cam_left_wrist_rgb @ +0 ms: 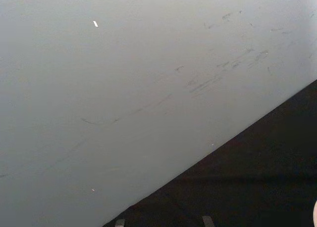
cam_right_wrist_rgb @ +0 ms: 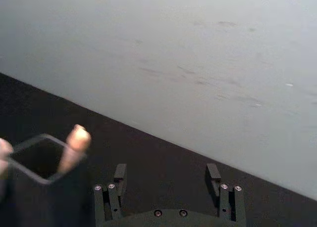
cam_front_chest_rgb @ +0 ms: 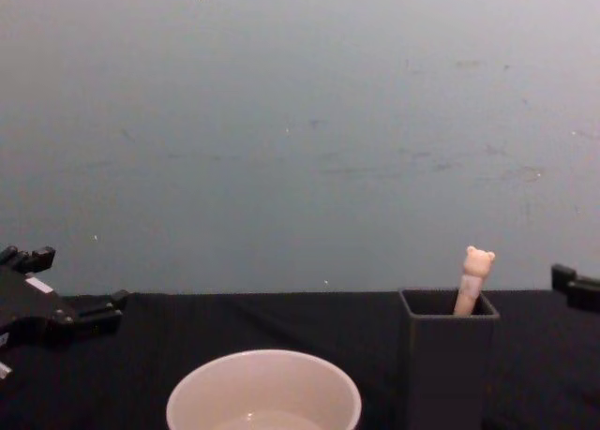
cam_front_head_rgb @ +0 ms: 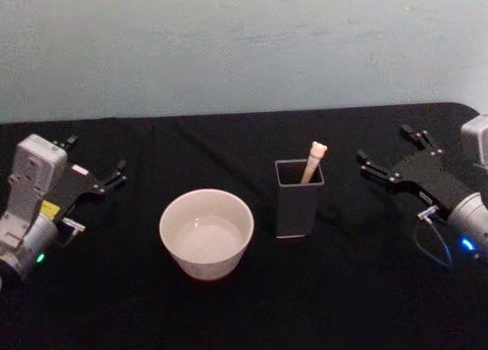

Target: Pick up the stirring spoon with one hand, stir inside the cup, then place it back in its original position.

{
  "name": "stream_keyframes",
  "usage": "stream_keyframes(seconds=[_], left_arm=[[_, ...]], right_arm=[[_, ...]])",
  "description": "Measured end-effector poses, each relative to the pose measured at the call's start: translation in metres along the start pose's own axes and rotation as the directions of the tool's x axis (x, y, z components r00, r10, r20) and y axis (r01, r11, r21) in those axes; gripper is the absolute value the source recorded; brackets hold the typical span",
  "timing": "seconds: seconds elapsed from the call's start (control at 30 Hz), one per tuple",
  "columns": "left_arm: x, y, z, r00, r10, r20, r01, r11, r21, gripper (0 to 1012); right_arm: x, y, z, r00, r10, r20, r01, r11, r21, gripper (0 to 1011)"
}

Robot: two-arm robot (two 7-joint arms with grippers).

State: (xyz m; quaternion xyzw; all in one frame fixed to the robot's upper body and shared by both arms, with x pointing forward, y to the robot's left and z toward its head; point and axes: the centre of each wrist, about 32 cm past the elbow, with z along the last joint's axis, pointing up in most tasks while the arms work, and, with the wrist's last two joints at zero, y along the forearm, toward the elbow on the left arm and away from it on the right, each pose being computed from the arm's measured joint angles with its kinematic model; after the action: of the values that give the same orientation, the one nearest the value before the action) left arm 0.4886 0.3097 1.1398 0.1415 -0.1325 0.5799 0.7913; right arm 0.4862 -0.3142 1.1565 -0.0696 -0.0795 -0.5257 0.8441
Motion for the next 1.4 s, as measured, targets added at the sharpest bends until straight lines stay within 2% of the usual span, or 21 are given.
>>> stream_keyframes(seconds=[0.03,0.13,0.23,0.27,0.33,0.43,0.47,0.5,0.6,0.8,1.1,1.4], left_arm=[[0.0000,0.0000,0.0000,1.0000,0.000,0.000,0.000,1.0000,0.000,1001],[0.0000,0.0000,0.0000,1.0000,0.000,0.000,0.000,1.0000,0.000,1001],[0.0000,0.0000,0.0000,1.0000,0.000,0.000,0.000,1.0000,0.000,1001],[0.0000,0.0000,0.0000,1.0000,0.000,0.000,0.000,1.0000,0.000,1001],[0.0000,0.0000,0.0000,1.0000,0.000,0.000,0.000,1.0000,0.000,1001],[0.0000,0.0000,0.0000,1.0000,0.000,0.000,0.000,1.0000,0.000,1001],[0.0000,0.0000,0.0000,1.0000,0.000,0.000,0.000,1.0000,0.000,1001],[0.0000,0.0000,0.0000,1.0000,0.000,0.000,0.000,1.0000,0.000,1001],[0.0000,0.0000,0.0000,1.0000,0.000,0.000,0.000,1.0000,0.000,1001],[0.0000,0.0000,0.0000,1.0000,0.000,0.000,0.000,1.0000,0.000,1001],[0.0000,0.0000,0.0000,1.0000,0.000,0.000,0.000,1.0000,0.000,1001],[0.0000,0.0000,0.0000,1.0000,0.000,0.000,0.000,1.0000,0.000,1001]], right_arm=[[0.001,-0.001,0.001,0.999,0.034,-0.033,-0.034,0.999,0.013,1003],[0.003,-0.001,0.003,0.993,0.090,-0.072,-0.088,0.996,0.032,1003],[0.006,-0.001,0.003,0.981,0.158,-0.113,-0.152,0.987,0.055,1003],[0.008,-0.001,0.003,0.972,0.192,-0.132,-0.185,0.980,0.067,1003],[0.009,0.000,0.003,0.964,0.221,-0.145,-0.212,0.974,0.076,1003],[0.013,0.004,0.000,0.937,0.302,-0.174,-0.288,0.952,0.101,1003],[0.013,0.004,0.000,0.937,0.302,-0.174,-0.288,0.952,0.101,1003],[0.014,0.007,-0.002,0.926,0.333,-0.176,-0.317,0.942,0.111,1003],[0.017,0.014,-0.005,0.907,0.382,-0.179,-0.365,0.923,0.119,1003],[0.021,0.032,-0.009,0.883,0.434,-0.178,-0.418,0.900,0.123,1003],[0.022,0.052,-0.010,0.870,0.458,-0.181,-0.441,0.888,0.129,1003],[0.019,0.062,-0.010,0.859,0.474,-0.192,-0.458,0.880,0.123,1002]])
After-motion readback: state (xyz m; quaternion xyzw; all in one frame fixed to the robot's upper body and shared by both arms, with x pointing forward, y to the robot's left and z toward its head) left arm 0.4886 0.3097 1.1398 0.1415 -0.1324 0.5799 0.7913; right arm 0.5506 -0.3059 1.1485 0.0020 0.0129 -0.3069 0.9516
